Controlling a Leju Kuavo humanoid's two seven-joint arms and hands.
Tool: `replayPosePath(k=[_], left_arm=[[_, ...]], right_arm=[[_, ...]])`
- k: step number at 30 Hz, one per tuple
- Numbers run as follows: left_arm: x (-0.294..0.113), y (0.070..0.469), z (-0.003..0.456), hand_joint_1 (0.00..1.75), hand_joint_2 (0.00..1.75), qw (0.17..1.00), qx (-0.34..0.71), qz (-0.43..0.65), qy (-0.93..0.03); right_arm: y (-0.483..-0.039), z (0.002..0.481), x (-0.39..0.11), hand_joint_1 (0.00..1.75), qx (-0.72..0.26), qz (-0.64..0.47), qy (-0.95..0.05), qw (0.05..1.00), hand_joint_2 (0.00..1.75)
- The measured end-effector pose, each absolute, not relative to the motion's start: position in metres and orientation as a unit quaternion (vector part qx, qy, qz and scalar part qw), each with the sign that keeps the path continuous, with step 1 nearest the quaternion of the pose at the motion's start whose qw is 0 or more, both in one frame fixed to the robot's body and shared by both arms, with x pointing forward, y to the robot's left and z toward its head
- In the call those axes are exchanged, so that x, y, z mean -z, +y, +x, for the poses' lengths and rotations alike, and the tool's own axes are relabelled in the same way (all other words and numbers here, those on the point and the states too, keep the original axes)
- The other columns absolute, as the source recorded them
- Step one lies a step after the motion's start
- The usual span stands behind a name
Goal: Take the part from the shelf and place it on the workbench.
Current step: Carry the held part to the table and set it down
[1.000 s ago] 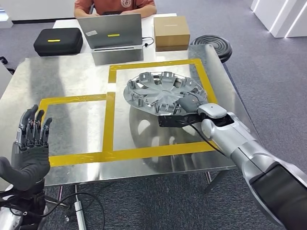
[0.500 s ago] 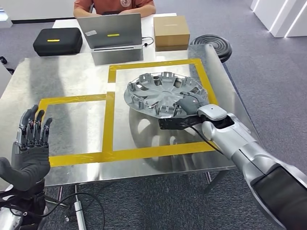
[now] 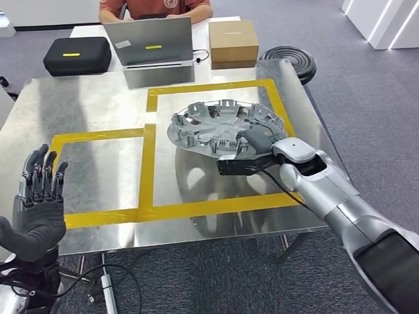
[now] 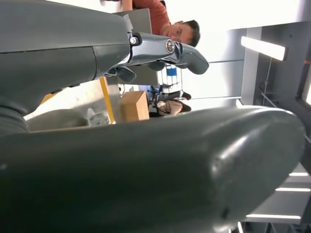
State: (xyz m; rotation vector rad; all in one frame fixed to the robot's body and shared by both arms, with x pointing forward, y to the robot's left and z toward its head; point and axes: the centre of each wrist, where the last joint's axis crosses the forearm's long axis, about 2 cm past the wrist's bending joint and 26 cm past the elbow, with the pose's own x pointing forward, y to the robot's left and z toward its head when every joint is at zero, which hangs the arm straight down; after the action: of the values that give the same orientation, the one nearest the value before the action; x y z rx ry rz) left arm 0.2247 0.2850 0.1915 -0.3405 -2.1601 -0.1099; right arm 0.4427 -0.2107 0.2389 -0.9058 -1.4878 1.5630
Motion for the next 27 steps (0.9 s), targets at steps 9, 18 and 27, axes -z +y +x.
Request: replayPosePath(k=[9, 18, 27], left_arm=[[-0.193, 0.285, 0.217, 0.00, 0.00, 0.459, 0.049, -0.132, -0.877], [-0.194, 0.285, 0.215, 0.00, 0.00, 0.459, 0.047, -0.133, -0.877], [-0.194, 0.285, 0.215, 0.00, 0.00, 0.459, 0.047, -0.132, -0.877]], right_arm=[[-0.203, 0.413, -0.240, 0.00, -0.559, -0.442, -0.635, 0.300, 0.00], [-0.204, 0.406, -0.242, 0.00, -0.555, -0.439, -0.644, 0.291, 0.00], [-0.205, 0.404, -0.242, 0.00, -0.551, -0.439, -0.646, 0.293, 0.00]])
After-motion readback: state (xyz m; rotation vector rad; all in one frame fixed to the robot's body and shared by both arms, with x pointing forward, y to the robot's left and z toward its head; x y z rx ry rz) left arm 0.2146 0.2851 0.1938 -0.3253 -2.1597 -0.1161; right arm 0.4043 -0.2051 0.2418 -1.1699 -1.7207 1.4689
